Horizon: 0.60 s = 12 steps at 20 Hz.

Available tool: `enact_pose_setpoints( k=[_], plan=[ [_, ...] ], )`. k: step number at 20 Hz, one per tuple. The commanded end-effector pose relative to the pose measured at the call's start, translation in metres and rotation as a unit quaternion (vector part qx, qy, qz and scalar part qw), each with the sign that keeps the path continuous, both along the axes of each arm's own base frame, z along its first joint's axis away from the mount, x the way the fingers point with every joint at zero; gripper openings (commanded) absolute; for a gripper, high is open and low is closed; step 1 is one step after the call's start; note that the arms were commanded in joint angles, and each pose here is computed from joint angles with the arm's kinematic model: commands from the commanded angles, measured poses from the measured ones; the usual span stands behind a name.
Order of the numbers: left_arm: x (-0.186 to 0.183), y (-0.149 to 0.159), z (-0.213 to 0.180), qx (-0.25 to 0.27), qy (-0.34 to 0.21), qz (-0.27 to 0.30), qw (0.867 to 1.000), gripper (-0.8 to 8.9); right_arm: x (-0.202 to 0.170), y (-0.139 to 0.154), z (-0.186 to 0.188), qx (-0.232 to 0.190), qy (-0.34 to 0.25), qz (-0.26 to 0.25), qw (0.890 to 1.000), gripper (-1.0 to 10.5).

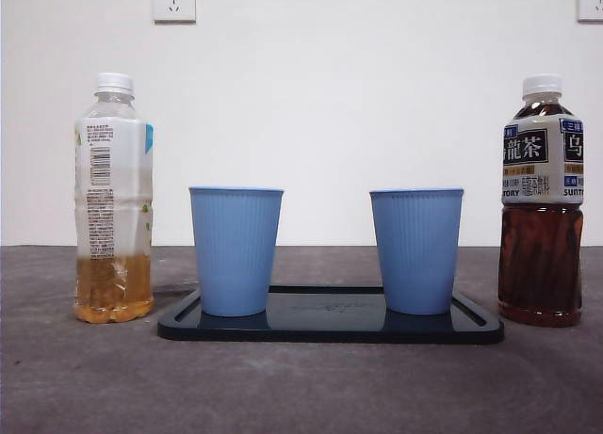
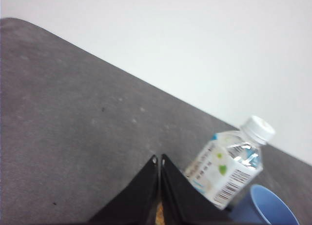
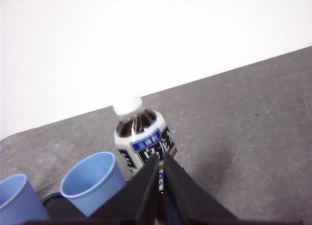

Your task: Pour the drink into the cup

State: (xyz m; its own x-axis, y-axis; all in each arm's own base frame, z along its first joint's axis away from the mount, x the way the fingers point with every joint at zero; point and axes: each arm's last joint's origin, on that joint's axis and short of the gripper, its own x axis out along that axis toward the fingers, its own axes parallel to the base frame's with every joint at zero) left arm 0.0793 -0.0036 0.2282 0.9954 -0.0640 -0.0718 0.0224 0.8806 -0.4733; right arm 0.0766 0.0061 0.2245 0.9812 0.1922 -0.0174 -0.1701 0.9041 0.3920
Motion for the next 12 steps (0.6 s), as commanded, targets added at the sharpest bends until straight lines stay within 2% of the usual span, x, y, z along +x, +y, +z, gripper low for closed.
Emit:
enact_pose_setpoints(
  k=[1,4,8,12],
  plan=[
    [-0.002,-0.001,0.02,0.036,0.003,-0.02,0.999,0.1,-0.004,0.001,0.016,-0.014,0.007,0.01,1.0,0.1],
    [0.0,-0.003,0.034,0.066,0.03,-0.052,0.996,0.09,-0.005,0.001,0.028,-0.036,0.036,0.026,0.998,0.1],
    [0.007,-0.006,0.049,0.103,0.08,-0.117,0.985,0.09,-0.004,0.003,0.044,-0.067,0.089,0.06,0.992,0.1],
    [0.015,-0.01,0.057,0.114,0.128,-0.192,0.966,0.09,0.001,0.005,0.057,-0.093,0.151,0.118,0.977,0.1]
  ],
)
